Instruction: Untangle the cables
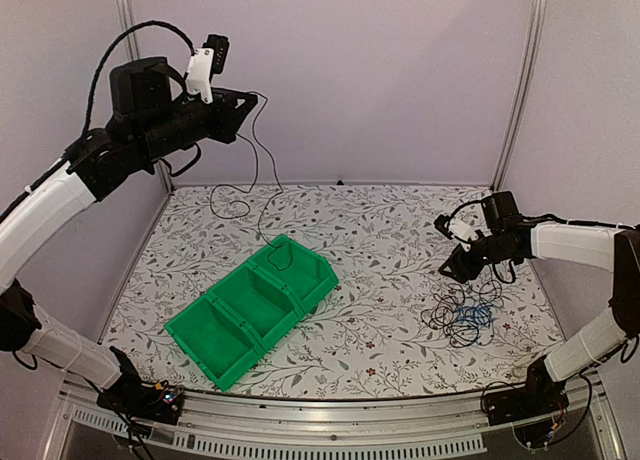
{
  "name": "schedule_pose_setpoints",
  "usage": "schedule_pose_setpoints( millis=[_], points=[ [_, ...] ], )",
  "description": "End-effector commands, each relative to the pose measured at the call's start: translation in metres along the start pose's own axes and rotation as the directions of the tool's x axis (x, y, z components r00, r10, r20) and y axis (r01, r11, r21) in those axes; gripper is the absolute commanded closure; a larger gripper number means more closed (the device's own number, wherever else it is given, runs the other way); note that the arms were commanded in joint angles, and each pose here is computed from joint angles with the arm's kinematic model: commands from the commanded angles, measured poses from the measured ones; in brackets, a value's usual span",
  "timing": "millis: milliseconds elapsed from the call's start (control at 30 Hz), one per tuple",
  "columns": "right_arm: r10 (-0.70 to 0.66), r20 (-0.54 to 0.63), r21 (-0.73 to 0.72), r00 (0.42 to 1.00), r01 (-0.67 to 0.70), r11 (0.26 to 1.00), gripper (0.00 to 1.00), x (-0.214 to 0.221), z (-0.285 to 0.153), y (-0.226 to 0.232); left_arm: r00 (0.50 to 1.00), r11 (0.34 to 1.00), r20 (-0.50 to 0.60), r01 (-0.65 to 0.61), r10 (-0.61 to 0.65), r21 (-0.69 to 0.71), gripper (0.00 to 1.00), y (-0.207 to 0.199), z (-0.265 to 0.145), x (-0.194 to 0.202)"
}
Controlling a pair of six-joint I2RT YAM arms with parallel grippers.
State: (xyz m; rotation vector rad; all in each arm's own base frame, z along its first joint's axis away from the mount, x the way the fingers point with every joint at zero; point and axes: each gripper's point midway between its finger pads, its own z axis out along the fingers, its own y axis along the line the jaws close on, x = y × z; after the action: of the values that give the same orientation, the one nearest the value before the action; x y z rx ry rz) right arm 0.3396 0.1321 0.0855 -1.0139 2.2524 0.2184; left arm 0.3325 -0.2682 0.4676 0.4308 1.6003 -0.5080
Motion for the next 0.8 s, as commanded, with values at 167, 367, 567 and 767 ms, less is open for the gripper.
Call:
schedule_pose_setpoints(
  millis=[167,367,567,767],
  points=[
    [0.004,-0.020,-0.008,1.000,-0.004,1.000,0.31,0.008,0.007,-0.001,0.997,1.000,-0.079,0.001,0.000,0.017,1.00,0.005,0.024,0.047],
    [0.002,-0.027,-0.016,1.000,-0.002,1.000,0.31,0.010,0.010,0.000,0.990,0.997,-0.142,0.030,-0.019,0.074,1.00,-0.003,0.045,0.082],
    [0.000,-0.029,-0.025,1.000,-0.001,1.000,0.30,0.011,0.011,0.002,0.982,0.986,-0.181,0.081,-0.055,0.144,1.00,-0.017,0.062,0.110],
    [0.002,-0.042,-0.032,0.999,-0.003,0.999,0.30,0.014,0.014,0.002,0.963,0.974,-0.259,0.123,-0.071,0.189,1.00,-0.026,0.072,0.158]
  ],
)
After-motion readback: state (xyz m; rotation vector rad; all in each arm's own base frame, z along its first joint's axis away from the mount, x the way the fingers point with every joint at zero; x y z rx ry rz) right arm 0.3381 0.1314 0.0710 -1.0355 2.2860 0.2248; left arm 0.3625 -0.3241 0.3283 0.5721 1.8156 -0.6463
